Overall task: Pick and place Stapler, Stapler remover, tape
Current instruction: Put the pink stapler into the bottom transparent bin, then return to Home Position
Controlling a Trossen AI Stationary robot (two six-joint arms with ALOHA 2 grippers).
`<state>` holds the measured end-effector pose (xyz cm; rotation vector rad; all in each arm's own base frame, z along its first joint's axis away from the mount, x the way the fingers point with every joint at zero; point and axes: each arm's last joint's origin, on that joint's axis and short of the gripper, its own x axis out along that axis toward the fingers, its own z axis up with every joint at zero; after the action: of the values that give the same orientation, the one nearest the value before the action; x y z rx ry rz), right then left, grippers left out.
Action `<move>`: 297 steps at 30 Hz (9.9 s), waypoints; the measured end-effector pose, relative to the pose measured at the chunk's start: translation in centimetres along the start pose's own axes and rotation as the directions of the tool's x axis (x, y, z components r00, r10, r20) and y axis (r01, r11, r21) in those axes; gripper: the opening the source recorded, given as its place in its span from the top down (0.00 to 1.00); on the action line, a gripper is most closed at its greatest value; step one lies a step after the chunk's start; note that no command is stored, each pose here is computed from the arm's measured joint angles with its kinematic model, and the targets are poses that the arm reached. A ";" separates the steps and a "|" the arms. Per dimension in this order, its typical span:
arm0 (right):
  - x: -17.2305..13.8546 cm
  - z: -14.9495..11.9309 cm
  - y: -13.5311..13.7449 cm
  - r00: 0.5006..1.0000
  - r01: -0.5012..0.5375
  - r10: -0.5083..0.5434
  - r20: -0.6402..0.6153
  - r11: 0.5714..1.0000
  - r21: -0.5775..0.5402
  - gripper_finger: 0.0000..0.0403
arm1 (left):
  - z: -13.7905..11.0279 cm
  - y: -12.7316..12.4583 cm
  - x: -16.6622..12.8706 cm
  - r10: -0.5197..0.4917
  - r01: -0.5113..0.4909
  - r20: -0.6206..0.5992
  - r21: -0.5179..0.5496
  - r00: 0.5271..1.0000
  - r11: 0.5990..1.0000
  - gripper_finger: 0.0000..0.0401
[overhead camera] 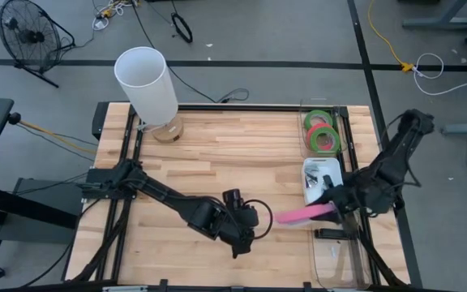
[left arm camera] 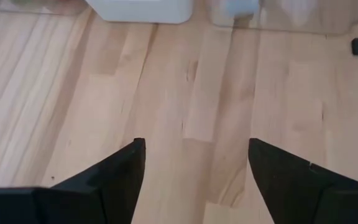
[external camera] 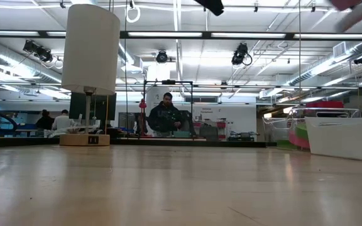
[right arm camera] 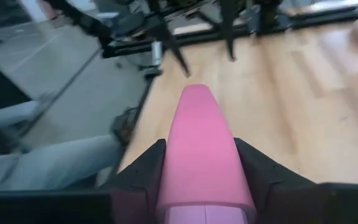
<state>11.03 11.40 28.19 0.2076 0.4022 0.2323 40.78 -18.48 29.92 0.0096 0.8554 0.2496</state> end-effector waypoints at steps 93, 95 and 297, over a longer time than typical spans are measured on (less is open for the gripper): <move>-4.0 -10.8 5.5 0.934 0.117 -0.029 -0.356 0.967 0.228 0.19 | -1.1 -1.7 -1.1 0.038 -0.038 0.028 -0.025 0.999 0.999 0.30; -4.2 -10.0 4.9 0.953 0.107 -0.033 -0.301 0.967 0.232 0.22 | -1.1 -1.7 -1.1 0.039 -0.038 0.028 -0.026 0.999 0.999 0.30; -1.1 -8.0 -13.2 0.599 0.582 -0.595 0.536 0.783 0.219 0.28 | -24.9 22.8 -8.2 0.035 0.448 0.851 -0.310 0.524 0.839 0.30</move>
<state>9.14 -0.22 18.17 0.1445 -0.1639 -0.5048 12.11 -0.39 22.08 -0.4474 -0.2248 0.1873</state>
